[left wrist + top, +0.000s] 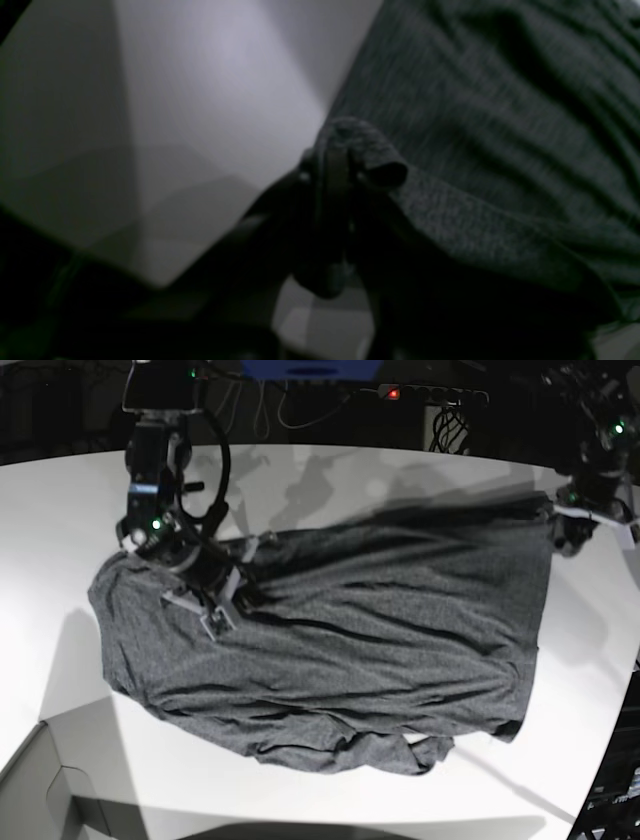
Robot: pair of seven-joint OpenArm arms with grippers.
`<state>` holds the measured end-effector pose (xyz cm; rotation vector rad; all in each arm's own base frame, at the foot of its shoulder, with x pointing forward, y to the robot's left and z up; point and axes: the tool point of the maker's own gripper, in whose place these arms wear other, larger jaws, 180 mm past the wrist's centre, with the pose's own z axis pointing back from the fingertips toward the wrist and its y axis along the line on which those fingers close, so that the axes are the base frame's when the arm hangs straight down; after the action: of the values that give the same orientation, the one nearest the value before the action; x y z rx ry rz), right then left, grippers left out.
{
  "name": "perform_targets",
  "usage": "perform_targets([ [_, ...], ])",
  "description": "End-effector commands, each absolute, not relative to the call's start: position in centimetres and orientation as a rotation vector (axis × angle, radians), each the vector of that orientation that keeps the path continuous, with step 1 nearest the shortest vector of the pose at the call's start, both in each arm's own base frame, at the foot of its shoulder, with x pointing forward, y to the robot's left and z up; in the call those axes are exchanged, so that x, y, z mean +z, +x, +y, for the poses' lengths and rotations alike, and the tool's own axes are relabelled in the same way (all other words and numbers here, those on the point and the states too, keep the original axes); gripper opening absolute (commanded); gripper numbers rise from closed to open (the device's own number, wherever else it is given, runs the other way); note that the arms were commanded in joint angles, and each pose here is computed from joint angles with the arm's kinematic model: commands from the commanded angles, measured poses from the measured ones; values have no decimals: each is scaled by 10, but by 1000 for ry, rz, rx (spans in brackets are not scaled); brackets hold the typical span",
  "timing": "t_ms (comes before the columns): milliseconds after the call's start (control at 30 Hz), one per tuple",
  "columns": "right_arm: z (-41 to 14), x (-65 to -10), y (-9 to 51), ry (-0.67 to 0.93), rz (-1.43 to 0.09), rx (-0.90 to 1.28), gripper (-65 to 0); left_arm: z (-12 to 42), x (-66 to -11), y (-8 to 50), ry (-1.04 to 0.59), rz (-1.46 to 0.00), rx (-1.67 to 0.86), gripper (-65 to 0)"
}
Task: Layout the t-shirt on the table in an organized manner, then fold the t-shirt properly
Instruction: 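Lift the collar edge with both grippers and pull it taut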
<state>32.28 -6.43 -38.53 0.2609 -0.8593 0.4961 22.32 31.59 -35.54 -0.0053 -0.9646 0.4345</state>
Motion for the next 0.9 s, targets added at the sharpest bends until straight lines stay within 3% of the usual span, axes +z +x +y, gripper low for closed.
perform_targets([
  [0, -63, -372, 335, 267, -910, 499, -650, 322, -350, 226, 7, -988, 434, -649],
  [567, -54, -387, 343, 288, -863, 542, -650, 323, -392, 225, -49, -901, 517, -630],
  [633, -52, -386, 342, 290, -863, 552, -650, 323, -389, 224, -45, -906, 512, -576],
  [767, -53, -387, 342, 288, -861, 552, -650, 324, -393, 218, -40, -890, 514, -365],
  [867, -53, -386, 342, 286, -863, 553, -650, 327, -388, 216, -28, -899, 513, -294],
])
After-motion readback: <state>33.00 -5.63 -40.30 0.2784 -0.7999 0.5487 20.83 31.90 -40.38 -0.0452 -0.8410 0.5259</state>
